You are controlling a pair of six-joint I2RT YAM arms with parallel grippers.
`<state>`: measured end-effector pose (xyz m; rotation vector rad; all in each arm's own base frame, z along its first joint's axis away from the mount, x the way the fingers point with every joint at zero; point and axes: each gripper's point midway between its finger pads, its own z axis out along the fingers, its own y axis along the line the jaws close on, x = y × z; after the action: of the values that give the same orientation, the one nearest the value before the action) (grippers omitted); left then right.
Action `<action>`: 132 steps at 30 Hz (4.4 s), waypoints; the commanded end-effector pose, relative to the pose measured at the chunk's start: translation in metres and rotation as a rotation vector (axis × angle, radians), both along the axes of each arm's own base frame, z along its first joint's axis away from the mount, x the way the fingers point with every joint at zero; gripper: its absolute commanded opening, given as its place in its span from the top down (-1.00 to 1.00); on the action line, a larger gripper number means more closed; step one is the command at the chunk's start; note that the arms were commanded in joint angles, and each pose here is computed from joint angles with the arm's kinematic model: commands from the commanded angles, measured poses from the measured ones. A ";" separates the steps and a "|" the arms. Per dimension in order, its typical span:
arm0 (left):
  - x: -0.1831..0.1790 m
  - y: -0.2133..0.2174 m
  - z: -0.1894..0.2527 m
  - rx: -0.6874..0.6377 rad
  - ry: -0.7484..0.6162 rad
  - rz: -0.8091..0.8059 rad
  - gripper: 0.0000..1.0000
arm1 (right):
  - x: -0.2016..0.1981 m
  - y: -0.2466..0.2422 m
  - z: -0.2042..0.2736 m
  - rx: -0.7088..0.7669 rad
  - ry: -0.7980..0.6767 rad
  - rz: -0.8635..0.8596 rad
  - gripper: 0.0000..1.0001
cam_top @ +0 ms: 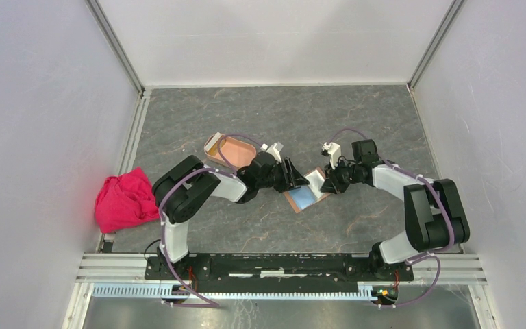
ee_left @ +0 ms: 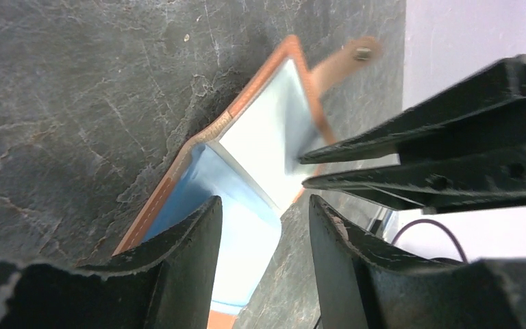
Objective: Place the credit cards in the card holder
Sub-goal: Turn over the card slot in the card holder.
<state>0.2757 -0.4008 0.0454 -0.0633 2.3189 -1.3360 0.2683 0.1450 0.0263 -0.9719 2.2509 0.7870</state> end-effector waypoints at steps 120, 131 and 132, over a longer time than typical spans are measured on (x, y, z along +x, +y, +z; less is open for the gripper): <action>0.003 -0.030 0.059 0.173 -0.215 -0.111 -0.09 | -0.025 0.035 0.090 0.272 -0.250 0.303 0.48; 0.002 -0.034 0.071 0.122 -0.228 -0.113 -0.09 | -0.024 0.031 0.101 0.264 -0.309 0.304 0.48; 0.002 -0.035 0.071 0.118 -0.228 -0.112 -0.08 | -0.024 0.031 0.102 0.265 -0.314 0.304 0.47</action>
<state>0.2741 -0.4233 0.0877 0.1918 2.3312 -1.1178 0.2392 0.1750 0.1113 -1.2069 1.7850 0.9835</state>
